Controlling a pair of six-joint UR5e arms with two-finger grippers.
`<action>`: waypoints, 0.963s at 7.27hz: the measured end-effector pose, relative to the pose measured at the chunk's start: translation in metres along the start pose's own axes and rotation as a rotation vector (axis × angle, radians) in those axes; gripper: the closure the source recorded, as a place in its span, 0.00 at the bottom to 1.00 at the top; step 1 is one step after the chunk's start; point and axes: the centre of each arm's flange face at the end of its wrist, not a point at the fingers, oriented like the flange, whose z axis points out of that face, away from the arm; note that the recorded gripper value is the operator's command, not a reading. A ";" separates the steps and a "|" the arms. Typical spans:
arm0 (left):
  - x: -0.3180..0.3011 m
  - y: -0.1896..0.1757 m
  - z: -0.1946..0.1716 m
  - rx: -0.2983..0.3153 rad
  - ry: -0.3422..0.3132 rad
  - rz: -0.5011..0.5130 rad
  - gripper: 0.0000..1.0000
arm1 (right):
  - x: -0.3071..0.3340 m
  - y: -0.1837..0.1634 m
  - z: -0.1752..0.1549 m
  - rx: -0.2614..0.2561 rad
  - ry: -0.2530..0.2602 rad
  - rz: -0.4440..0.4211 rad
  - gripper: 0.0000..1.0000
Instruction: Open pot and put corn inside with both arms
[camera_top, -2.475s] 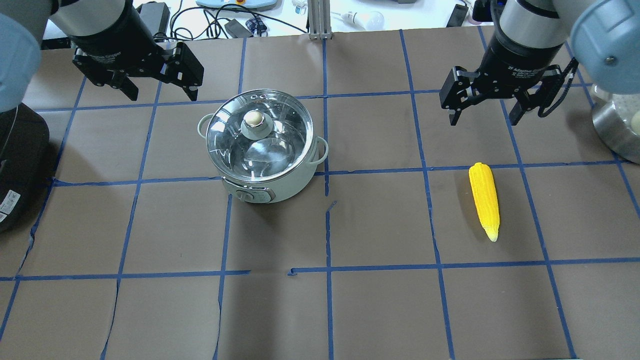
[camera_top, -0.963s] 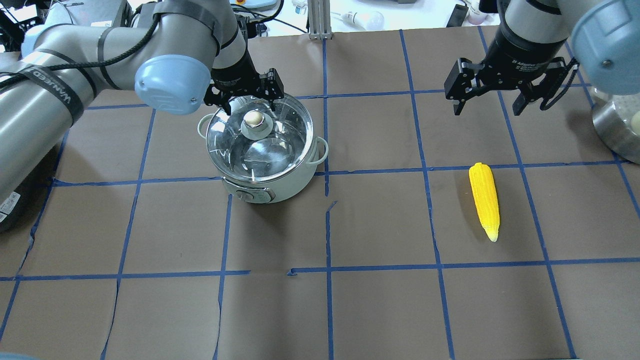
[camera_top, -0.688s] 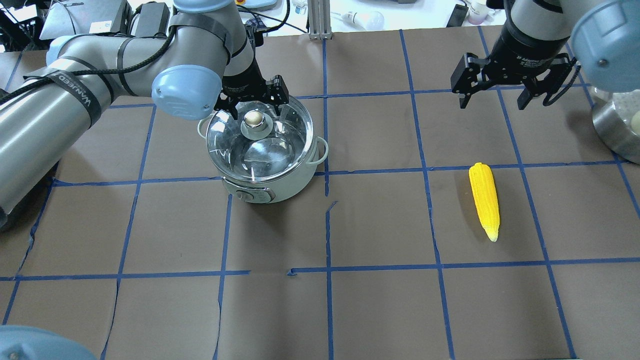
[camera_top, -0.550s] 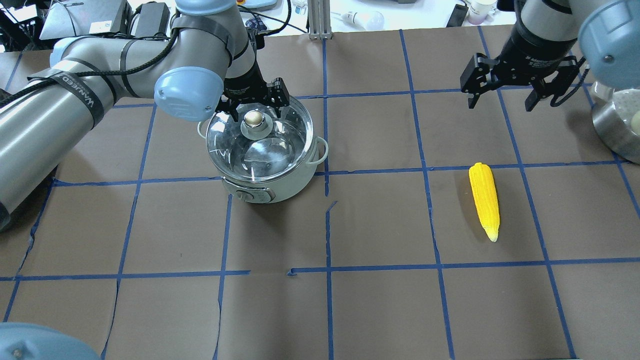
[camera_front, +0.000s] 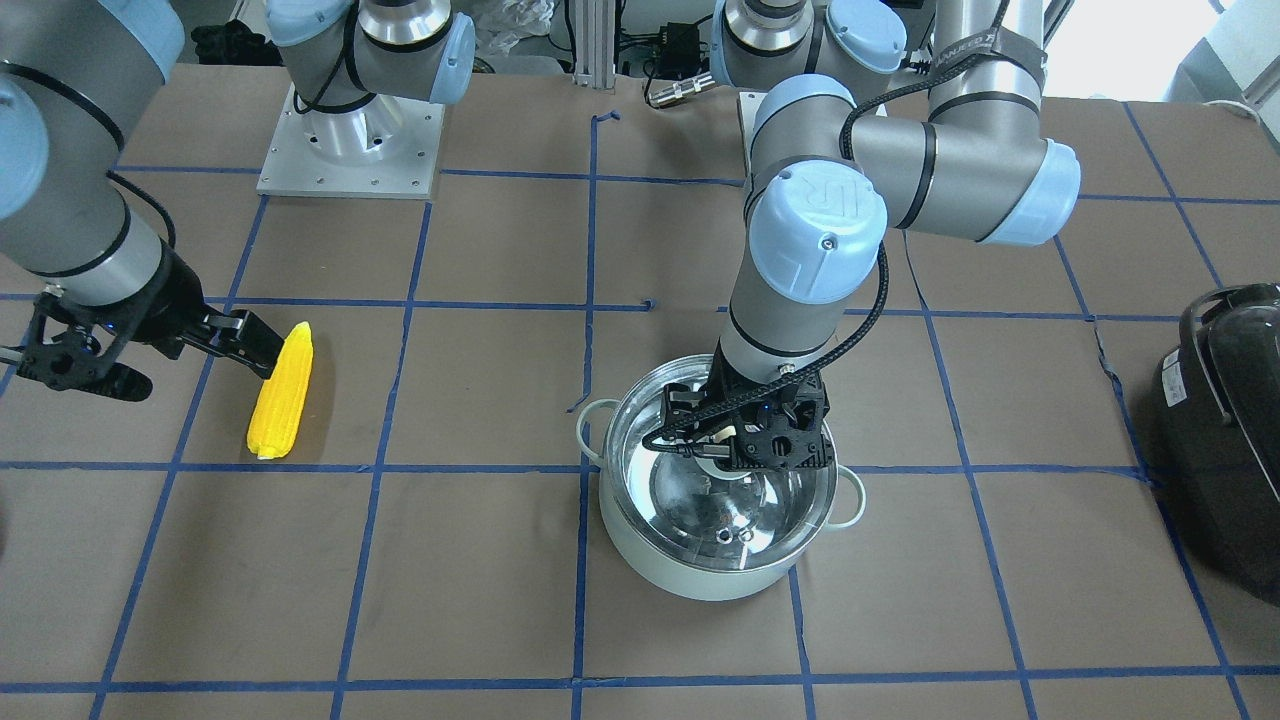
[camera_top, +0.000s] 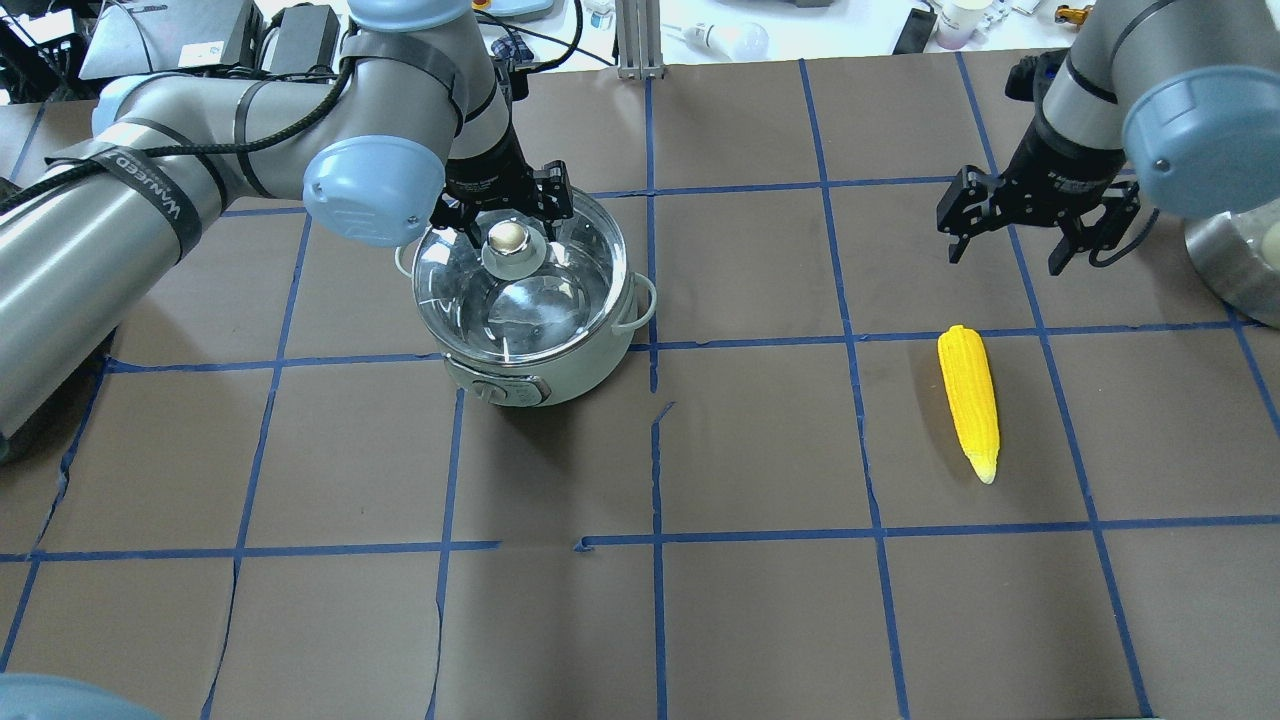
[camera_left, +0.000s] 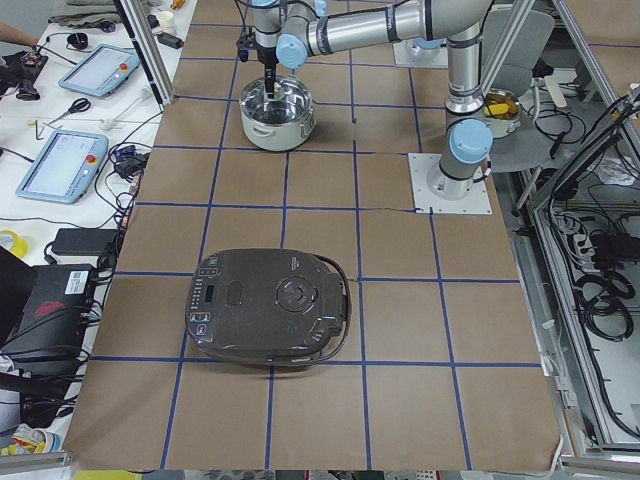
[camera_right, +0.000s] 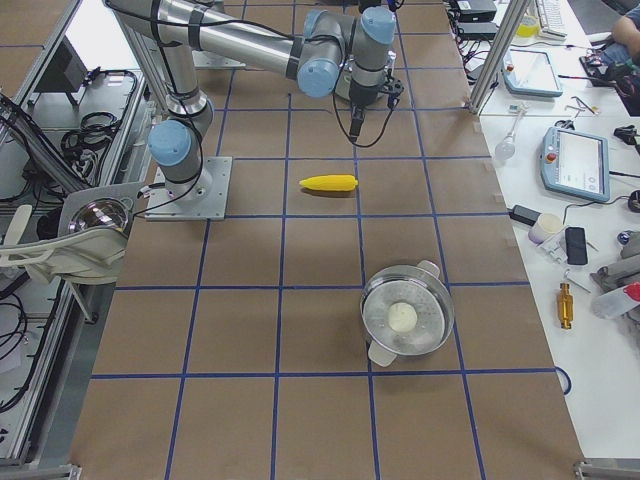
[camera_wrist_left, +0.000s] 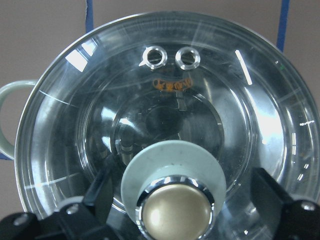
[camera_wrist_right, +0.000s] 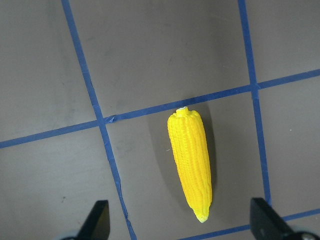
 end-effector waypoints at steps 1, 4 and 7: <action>0.000 0.001 -0.001 -0.005 -0.002 0.005 0.81 | 0.000 0.002 0.036 -0.008 -0.001 -0.054 0.00; -0.002 0.000 -0.010 0.001 0.003 0.006 0.87 | 0.001 0.021 0.103 0.015 0.006 -0.135 0.00; -0.034 0.000 -0.094 -0.006 0.001 0.005 0.92 | 0.006 0.010 0.129 0.032 0.026 -0.257 0.00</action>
